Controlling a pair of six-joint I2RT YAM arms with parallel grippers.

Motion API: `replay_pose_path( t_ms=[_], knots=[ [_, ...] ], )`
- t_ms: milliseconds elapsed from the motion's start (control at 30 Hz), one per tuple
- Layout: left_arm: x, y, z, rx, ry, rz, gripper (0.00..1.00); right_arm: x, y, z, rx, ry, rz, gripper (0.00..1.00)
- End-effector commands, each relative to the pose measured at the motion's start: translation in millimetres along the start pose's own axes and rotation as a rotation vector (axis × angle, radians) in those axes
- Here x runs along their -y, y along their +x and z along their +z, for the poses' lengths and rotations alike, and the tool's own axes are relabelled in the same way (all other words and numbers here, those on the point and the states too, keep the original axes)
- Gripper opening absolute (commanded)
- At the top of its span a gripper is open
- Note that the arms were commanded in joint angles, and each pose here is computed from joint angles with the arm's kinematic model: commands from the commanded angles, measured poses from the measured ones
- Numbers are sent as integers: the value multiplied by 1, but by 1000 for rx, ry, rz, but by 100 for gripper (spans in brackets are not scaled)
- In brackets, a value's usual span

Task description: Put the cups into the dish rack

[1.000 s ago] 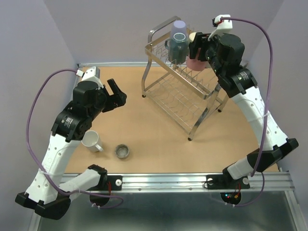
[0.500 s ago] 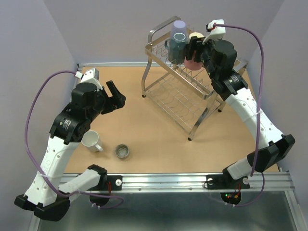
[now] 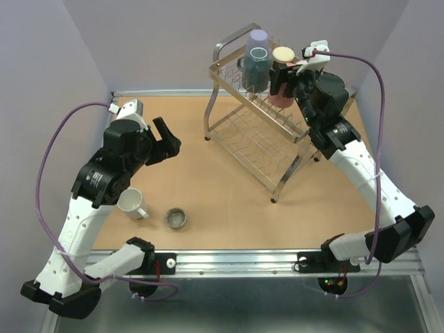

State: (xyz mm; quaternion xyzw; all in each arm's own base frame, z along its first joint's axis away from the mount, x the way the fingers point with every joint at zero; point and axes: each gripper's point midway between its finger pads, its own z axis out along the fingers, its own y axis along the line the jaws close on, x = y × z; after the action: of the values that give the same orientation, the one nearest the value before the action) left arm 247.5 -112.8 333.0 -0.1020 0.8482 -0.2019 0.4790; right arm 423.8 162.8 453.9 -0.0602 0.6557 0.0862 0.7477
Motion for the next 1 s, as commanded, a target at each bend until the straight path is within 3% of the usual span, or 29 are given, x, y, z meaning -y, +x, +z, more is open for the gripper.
replay_pose_path(
  t_ms=[0,33,300,600,767,867,967],
  knots=[
    [3,-10,0,35,11,12,89,3,24,-6,-59,9,-11,87],
    [4,-10,1,34,13,15,89,3,24,-7,-58,6,-9,100],
    [2,-8,5,24,7,35,89,-1,-2,-4,6,-8,22,100],
    [-8,3,2,-24,-27,82,87,24,-135,-48,275,53,63,100],
    [-13,33,6,-163,-22,128,86,56,-184,-100,386,161,78,100],
    [-19,78,14,-313,3,111,85,69,-172,-112,342,214,72,100],
    [-20,105,18,-389,20,98,85,71,-151,-113,253,233,91,100]
  ],
)
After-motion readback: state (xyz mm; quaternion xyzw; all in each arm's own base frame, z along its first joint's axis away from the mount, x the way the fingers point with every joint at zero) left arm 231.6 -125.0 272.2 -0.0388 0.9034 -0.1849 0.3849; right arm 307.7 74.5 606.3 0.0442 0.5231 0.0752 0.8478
